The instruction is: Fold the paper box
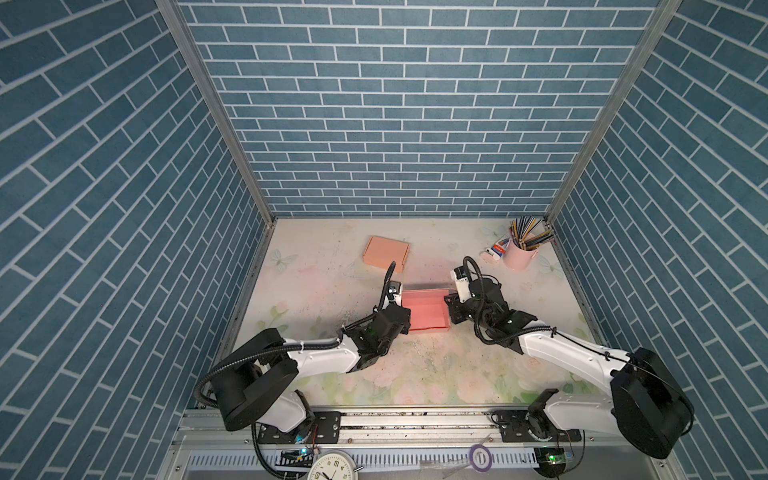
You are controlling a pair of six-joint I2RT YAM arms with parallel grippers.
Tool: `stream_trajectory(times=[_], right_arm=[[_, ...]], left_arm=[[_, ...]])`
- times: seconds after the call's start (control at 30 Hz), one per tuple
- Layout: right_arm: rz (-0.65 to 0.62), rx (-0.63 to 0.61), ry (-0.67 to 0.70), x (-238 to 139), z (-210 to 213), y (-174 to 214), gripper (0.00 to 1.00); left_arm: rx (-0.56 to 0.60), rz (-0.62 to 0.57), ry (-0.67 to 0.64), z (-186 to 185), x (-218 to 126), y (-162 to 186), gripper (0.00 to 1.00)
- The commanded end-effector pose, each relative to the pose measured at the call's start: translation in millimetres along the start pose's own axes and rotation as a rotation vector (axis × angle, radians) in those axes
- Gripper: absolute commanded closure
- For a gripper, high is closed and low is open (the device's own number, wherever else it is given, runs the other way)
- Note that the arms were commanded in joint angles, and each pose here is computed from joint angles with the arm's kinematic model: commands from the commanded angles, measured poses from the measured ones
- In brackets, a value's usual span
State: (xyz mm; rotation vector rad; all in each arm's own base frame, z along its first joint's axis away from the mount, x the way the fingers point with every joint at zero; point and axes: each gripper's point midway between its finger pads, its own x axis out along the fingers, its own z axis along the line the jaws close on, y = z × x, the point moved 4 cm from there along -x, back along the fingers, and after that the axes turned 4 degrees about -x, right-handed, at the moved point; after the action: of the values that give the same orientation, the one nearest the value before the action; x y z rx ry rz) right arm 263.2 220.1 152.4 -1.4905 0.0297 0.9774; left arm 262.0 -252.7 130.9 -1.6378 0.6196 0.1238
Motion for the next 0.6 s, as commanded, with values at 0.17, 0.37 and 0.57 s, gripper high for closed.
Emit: stream_trajectory(times=[0.17, 0.37, 0.57], right_arm=[[-0.039, 0.029, -0.035, -7, 5, -1, 0.83], [-0.037, 0.031, -0.044, -12, 6, 5, 0.83], [-0.029, 0.028, -0.039, -15, 7, 8, 0.83]], left_arm=[[0.003, -0.016, -0.022, -4, 0, 12, 0.98], [0.016, -0.058, -0.022, -9, -5, 15, 0.98], [0.034, -0.075, -0.027, -9, -6, 20, 0.99]])
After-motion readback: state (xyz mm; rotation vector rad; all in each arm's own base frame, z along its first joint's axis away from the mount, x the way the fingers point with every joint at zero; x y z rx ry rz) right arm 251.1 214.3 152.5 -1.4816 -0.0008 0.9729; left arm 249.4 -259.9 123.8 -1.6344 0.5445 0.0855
